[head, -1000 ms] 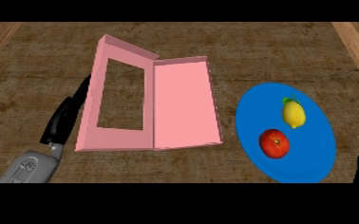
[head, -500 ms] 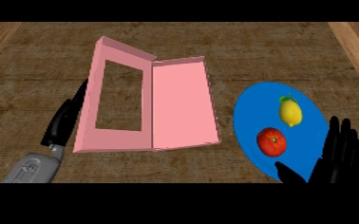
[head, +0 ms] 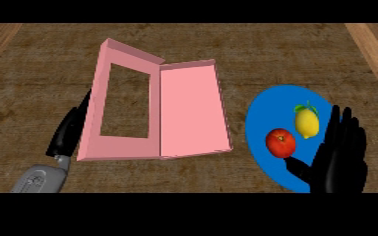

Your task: Pick the lemon from the plate and place it in the cardboard box

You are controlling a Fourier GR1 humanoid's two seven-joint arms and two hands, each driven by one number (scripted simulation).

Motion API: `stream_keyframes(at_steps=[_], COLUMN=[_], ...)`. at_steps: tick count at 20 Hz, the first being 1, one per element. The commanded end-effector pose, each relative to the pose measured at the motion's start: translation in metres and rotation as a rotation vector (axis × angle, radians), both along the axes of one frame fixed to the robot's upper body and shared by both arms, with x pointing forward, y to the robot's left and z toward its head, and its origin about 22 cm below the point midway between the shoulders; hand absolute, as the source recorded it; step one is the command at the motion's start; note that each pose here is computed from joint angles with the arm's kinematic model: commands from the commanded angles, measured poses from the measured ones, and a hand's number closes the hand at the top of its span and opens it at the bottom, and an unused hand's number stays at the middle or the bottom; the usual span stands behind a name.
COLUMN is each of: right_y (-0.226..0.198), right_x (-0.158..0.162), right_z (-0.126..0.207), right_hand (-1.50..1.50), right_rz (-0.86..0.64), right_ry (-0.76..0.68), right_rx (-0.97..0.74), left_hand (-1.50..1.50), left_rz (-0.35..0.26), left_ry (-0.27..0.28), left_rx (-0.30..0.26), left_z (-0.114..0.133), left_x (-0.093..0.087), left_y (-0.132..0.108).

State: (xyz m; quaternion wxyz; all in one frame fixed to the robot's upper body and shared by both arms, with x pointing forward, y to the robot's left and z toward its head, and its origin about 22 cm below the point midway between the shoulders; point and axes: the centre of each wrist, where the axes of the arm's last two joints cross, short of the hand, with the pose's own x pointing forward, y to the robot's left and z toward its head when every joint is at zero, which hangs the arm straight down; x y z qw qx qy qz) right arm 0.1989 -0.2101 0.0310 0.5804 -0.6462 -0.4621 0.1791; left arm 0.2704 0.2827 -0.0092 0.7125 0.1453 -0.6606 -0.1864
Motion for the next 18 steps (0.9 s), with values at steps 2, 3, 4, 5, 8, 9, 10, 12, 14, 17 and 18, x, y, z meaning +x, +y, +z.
stream_keyframes(at_steps=[2, 3, 4, 5, 8, 9, 10, 12, 14, 17, 18], right_y=[0.009, -0.002, -0.005, -0.004, -0.011, -0.030, -0.017, -0.017, -0.018, -0.018, -0.019], right_x=[0.031, 0.018, 0.011, 0.030, 0.023, 0.024, 0.021, 0.045, 0.030, 0.048, 0.057], right_z=[-0.003, -0.010, -0.022, 0.007, -0.003, 0.000, 0.002, -0.007, -0.009, -0.028, -0.030], right_hand=[-1.50, -1.50, -1.50, -1.50, -1.50, -1.50, -1.50, -1.50, -1.50, -1.50, -1.50], right_rz=[0.007, -0.003, -0.017, -0.025, -0.022, -0.032, -0.028, -0.026, 0.014, 0.024, 0.009], right_ry=[0.020, 0.035, 0.019, 0.033, 0.031, 0.041, 0.033, 0.047, 0.033, 0.049, 0.069], right_rx=[0.012, 0.001, 0.007, 0.009, 0.011, -0.001, -0.009, 0.008, 0.018, 0.039, 0.042], left_hand=[0.00, 0.00, 0.00, 0.00, 0.00, 0.00, 0.00, 0.00, 0.00, 0.00, 0.00], left_rz=[0.007, -0.005, 0.013, 0.001, 0.005, 0.001, 0.004, -0.001, 0.001, -0.014, -0.018], left_ry=[0.009, -0.009, -0.007, -0.009, -0.005, 0.007, -0.007, -0.007, 0.003, 0.004, 0.006], left_rx=[0.001, -0.002, -0.003, 0.015, 0.006, -0.008, 0.000, 0.006, 0.005, 0.013, -0.006], left_z=[-0.002, 0.005, -0.001, 0.008, 0.007, -0.013, 0.019, -0.011, 0.001, 0.012, -0.009], left_x=[0.003, -0.003, -0.002, -0.006, 0.002, 0.004, 0.012, 0.003, 0.014, 0.002, 0.003], left_y=[-0.003, -0.013, 0.016, -0.003, -0.018, 0.006, -0.004, -0.008, 0.012, 0.014, -0.023])
